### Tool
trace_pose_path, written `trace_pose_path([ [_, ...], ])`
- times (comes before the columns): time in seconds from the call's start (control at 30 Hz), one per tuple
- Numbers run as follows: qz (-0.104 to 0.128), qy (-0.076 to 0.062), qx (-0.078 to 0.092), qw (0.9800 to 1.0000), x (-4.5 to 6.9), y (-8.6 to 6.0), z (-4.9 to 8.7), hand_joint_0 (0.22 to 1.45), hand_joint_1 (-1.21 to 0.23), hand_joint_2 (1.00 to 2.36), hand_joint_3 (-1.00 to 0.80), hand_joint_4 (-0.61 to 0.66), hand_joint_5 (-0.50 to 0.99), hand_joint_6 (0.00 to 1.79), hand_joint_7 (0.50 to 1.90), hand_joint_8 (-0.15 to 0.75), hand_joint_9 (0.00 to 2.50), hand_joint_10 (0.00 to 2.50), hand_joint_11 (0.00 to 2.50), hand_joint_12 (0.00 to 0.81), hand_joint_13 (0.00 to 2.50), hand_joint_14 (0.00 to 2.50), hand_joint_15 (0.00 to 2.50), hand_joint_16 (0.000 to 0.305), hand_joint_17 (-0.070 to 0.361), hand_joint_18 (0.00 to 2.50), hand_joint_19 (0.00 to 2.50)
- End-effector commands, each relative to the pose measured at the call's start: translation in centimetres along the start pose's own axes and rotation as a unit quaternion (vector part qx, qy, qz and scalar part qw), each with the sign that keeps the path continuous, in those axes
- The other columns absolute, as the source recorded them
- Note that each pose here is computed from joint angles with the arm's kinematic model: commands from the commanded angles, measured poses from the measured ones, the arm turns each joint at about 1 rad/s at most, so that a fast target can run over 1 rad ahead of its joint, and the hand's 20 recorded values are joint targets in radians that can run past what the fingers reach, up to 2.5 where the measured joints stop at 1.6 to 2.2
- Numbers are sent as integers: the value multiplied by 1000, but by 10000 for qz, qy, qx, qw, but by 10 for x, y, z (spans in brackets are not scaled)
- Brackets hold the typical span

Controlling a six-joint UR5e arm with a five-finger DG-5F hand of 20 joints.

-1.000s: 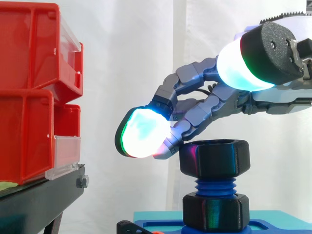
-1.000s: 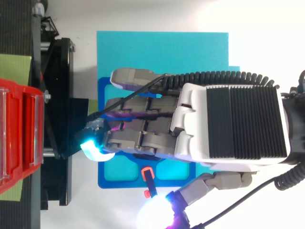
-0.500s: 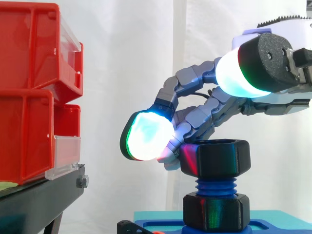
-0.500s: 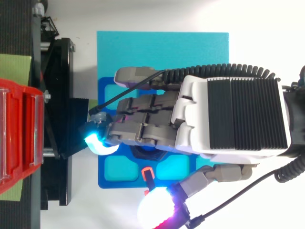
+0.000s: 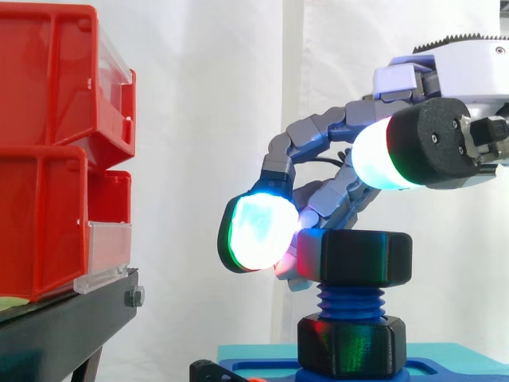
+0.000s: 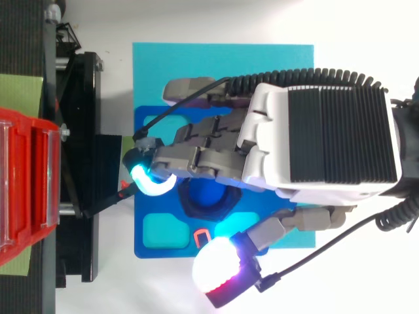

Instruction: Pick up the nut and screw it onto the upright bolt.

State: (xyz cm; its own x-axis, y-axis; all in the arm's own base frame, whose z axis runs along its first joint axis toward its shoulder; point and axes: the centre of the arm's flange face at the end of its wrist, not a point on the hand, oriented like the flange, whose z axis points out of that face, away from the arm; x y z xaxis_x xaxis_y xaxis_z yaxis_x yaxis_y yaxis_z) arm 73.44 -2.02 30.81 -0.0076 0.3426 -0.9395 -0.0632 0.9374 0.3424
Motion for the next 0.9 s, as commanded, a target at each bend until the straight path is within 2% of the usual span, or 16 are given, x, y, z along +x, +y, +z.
trace_pose_path([
  [0.0,-6,-10,16,10000,-1,-3,0,474,-408,1000,-500,228,-127,504,966,267,966,7,254,272,898,0,20,18,42,370,0],
  [0.2,-31,-9,57,10000,-4,-11,-2,477,-395,1000,-500,247,-110,504,1051,279,1012,7,275,261,947,0,24,16,36,429,0],
  [0.57,-41,-20,110,9999,-7,-18,-3,485,-383,1000,-500,214,-42,505,1314,293,1101,8,292,250,954,0,6,16,36,442,0],
  [0.87,-41,-33,147,9999,-9,-23,-3,508,-399,1000,-500,126,46,502,1413,249,1486,11,360,234,1190,1,63,12,28,579,0],
])
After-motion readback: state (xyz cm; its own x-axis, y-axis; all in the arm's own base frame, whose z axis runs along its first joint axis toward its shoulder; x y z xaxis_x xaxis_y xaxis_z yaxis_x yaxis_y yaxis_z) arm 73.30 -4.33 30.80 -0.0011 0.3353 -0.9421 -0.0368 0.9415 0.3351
